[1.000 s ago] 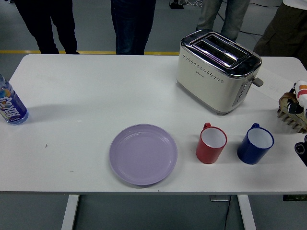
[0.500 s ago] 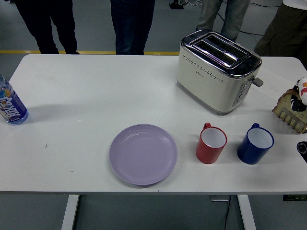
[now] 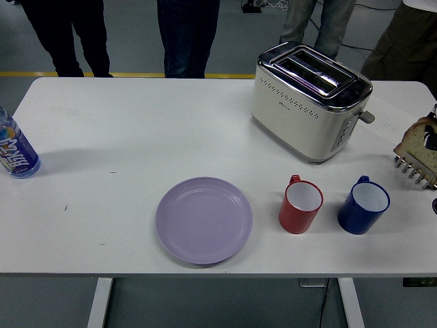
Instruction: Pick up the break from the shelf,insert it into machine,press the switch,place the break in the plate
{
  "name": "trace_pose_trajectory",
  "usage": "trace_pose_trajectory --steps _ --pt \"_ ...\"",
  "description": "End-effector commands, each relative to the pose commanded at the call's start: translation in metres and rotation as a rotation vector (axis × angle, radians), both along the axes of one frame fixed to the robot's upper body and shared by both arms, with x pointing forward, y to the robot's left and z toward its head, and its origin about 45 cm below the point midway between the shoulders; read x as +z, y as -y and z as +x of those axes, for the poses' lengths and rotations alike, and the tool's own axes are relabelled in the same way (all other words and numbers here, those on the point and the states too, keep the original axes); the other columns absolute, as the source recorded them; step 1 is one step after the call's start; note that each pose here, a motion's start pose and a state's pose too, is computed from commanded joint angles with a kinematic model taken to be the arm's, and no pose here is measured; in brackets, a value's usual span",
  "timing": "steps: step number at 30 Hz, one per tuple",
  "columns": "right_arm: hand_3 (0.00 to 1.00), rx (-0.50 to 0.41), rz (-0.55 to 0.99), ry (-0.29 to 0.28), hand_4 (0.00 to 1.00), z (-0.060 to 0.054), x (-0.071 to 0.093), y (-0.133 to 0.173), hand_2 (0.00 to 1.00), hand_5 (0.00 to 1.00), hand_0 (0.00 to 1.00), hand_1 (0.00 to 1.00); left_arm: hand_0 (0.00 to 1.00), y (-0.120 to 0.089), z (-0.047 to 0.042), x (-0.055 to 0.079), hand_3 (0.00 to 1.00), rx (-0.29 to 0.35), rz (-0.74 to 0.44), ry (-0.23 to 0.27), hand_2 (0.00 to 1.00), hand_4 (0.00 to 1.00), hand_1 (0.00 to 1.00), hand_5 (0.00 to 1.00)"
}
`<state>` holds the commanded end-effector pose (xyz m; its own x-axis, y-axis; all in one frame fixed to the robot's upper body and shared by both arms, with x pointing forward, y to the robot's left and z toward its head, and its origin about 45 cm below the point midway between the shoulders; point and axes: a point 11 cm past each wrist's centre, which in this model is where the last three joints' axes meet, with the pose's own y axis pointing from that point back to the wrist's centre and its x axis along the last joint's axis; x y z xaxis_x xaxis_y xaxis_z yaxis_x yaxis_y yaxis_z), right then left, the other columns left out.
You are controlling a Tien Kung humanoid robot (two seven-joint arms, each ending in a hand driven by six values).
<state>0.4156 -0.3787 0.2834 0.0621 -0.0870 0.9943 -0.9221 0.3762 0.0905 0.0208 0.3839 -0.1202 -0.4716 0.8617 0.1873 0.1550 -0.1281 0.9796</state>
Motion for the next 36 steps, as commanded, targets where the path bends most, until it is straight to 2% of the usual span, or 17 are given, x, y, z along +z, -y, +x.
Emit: trace_pose_trajectory --steps 15,25,28,36 --pt "0.507 0.036 -0.01 0.068 0.441 -0.001 0.04 0.002 0.468 0.002 0.215 0.292 0.421 -0.002 0.0007 0.001 0.806 -0.003 0.002 0.001 0.692 0.683 0.537 0.998" --pt "0.505 0.071 0.015 0.085 0.442 0.001 0.067 -0.001 0.465 0.002 0.202 0.282 0.422 -0.003 0.0022 0.001 0.806 -0.005 0.004 0.002 0.693 0.681 0.537 0.998" --pt "0.504 0.075 0.017 0.087 0.443 0.001 0.07 -0.001 0.462 0.002 0.19 0.277 0.421 -0.003 0.0024 0.001 0.806 -0.005 0.005 0.002 0.693 0.683 0.537 0.998" --pt "0.503 0.104 0.011 0.124 0.444 0.005 0.102 -0.005 0.46 0.002 0.188 0.275 0.421 -0.004 0.0033 0.002 0.806 -0.007 0.006 0.002 0.693 0.681 0.537 0.998"
